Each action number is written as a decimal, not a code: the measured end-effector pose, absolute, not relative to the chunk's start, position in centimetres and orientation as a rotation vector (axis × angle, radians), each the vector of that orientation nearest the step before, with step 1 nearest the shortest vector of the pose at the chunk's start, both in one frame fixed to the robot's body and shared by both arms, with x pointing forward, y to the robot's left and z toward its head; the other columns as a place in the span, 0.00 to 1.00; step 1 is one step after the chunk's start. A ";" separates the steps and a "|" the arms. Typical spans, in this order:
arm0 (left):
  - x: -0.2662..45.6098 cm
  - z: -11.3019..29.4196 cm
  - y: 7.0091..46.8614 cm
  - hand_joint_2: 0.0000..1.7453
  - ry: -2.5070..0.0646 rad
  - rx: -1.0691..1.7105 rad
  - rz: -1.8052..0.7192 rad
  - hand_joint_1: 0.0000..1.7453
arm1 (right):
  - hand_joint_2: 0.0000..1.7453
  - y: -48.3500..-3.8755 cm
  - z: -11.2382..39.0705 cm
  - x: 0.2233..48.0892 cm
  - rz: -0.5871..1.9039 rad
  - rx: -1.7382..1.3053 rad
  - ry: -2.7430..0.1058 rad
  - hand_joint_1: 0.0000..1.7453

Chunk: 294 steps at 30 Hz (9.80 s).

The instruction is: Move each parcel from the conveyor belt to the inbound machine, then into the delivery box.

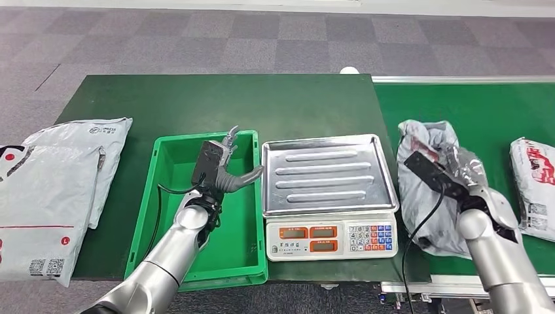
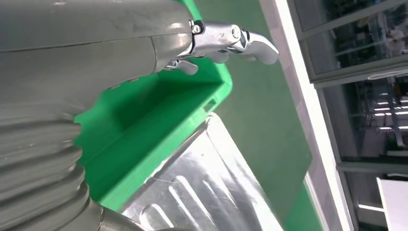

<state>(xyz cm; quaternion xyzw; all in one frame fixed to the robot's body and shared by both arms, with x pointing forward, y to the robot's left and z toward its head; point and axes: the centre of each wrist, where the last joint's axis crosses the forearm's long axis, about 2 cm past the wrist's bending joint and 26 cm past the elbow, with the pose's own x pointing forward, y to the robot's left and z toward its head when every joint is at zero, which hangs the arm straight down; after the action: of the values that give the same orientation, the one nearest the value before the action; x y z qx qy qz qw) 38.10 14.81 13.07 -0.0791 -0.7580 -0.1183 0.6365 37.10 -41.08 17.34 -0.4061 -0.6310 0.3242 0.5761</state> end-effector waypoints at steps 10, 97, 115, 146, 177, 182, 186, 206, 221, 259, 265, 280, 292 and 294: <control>38.9 13.9 14.5 1.00 -1.763 -0.185 -0.274 0.00 | 1.00 -42.5 24.4 40.8 0.650 -1.009 -1.637 1.00; 40.9 19.8 9.7 1.00 -1.852 -0.244 -0.463 0.00 | 1.00 -32.6 18.3 43.8 0.120 -0.047 -1.931 0.00; 38.7 20.5 3.5 1.00 -1.817 -0.073 -1.086 0.00 | 1.00 -38.2 15.4 39.2 0.025 -0.418 -1.876 0.00; 33.7 17.3 -0.9 1.00 -1.536 0.531 -1.940 1.00 | 1.00 -30.0 17.8 32.4 0.191 0.072 -2.126 0.00; 38.7 17.1 6.1 1.00 -1.751 -0.070 -0.893 0.00 | 1.00 -34.2 17.1 29.7 0.526 -0.643 -1.888 0.00; 39.5 17.8 6.9 1.00 -1.796 0.138 -1.033 0.00 | 1.00 -34.7 16.9 29.6 0.487 -0.604 -1.877 0.00; 39.2 18.4 5.7 1.00 -1.808 0.355 -1.225 0.00 | 1.00 -34.9 16.8 29.1 0.482 -0.583 -1.877 0.00; 36.7 17.4 1.9 1.00 -1.579 0.832 -2.109 0.00 | 1.00 -34.6 16.8 29.3 0.494 -0.458 -1.937 0.00; 38.3 20.1 1.7 1.00 -1.423 0.194 -2.225 1.00 | 1.00 -34.7 17.5 31.8 0.524 -0.342 -1.982 0.00; 41.4 30.9 6.4 1.00 -2.114 1.054 -1.418 1.00 | 1.00 -35.2 15.9 29.2 0.437 -0.457 -1.904 0.00; 41.9 30.6 9.0 1.00 -1.957 1.254 -1.453 1.00 | 1.00 -35.9 15.5 27.5 0.421 -0.477 -1.890 0.00; 38.5 22.0 22.1 1.00 -1.480 1.414 -1.525 1.00 | 1.00 -37.9 15.4 23.6 0.364 -0.554 -1.846 0.00; 29.4 17.4 29.1 1.00 -1.230 1.498 -1.507 0.00 | 1.00 -37.5 16.0 21.8 0.340 -0.594 -1.856 0.00; 29.0 17.6 29.2 1.00 -1.287 1.501 -1.480 0.00 | 1.00 -37.3 15.9 21.8 0.341 -0.605 -1.855 0.00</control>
<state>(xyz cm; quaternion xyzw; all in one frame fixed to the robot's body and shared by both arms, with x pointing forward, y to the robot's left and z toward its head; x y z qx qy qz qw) 28.95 29.21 17.64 0.5739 -0.4918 -0.5657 0.3297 21.85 -37.26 15.94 -0.2554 -0.7830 0.1438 0.5486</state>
